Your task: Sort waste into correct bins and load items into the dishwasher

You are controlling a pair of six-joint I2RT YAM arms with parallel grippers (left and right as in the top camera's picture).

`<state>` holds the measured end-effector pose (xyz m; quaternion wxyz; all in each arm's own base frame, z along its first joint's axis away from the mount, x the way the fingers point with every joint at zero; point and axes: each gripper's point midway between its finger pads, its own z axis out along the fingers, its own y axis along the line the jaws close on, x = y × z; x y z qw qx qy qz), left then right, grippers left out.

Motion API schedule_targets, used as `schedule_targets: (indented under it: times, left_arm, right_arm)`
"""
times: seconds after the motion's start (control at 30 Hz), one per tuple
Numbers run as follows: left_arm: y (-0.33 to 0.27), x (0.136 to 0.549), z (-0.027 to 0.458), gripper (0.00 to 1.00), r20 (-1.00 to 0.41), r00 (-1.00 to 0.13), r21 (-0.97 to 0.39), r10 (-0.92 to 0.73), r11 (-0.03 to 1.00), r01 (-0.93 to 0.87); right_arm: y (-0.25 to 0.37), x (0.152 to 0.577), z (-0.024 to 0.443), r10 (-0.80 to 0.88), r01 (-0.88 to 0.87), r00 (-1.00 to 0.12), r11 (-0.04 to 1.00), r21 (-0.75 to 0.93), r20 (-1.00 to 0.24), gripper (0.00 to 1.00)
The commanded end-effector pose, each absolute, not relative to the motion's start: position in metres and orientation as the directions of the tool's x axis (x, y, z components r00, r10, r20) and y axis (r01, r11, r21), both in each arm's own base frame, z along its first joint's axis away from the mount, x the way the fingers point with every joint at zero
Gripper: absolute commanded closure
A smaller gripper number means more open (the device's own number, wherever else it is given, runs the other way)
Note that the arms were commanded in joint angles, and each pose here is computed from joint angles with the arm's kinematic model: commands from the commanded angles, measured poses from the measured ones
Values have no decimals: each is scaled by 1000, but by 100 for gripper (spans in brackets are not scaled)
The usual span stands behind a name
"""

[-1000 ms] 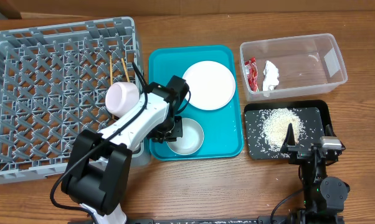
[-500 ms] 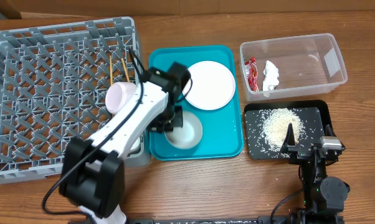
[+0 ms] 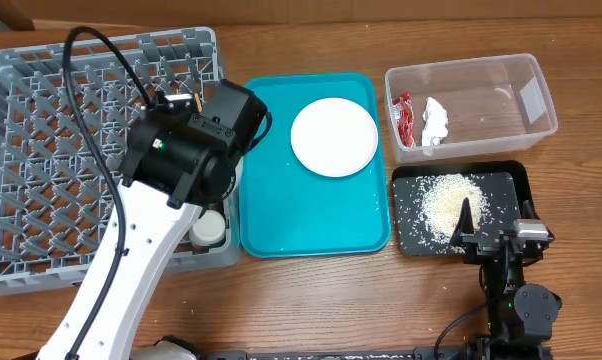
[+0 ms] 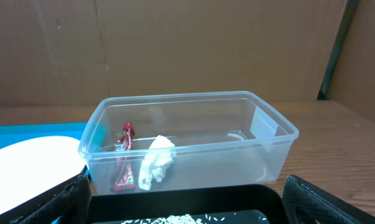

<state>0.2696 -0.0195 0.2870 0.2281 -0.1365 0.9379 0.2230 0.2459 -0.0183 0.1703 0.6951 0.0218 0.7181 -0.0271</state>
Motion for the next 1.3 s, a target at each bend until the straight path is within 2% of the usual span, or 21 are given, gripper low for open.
schedule_targets:
  times: [0.0,0.1,0.2,0.3,0.47,0.63,0.77,1.0,1.27]
  left_arm:
    - [31,257,277,96,-485,-855,493,-183,750,-440]
    - [68,242,263,96,-462,-834,530,-302,660,-532]
    - [98,230,256,96,-476,-754,511,-453,555,-656]
    - [116,228,259,96,-518,-697,498,-496,488,-717]
    - [120,252,255,96,-573,-657,456,-491,475,-753]
    - [135,272,242,96,-548,-738,630,-394,386,-674]
    - [137,286,220,96,-501,-779,696,-376,359,-621]
    - [122,309,187,96,-434,-845,770,-313,358,-529]
    - [103,329,189,96,-479,-852,769,-212,367,-523]
  right_arm:
    - [-19,246,169,-11,71,-28,997,-13,-1000,0]
    - [-19,246,169,-11,71,-28,997,-13,-1000,0]
    - [-19,246,169,-11,71,-28,997,-13,-1000,0]
    - [-19,246,169,-11,71,-28,997,-13,-1000,0]
    - [-19,246,169,-11,71,-28,997,-13,-1000,0]
    - [-19,246,169,-11,71,-28,997,-13,-1000,0]
    - [-19,246,169,-11,71,-28,997,-13,-1000,0]
    - [-19,246,169,-11,71,-28,997,-13,-1000,0]
    - [-19,246,169,-11,71,-28,997,-13,-1000,0]
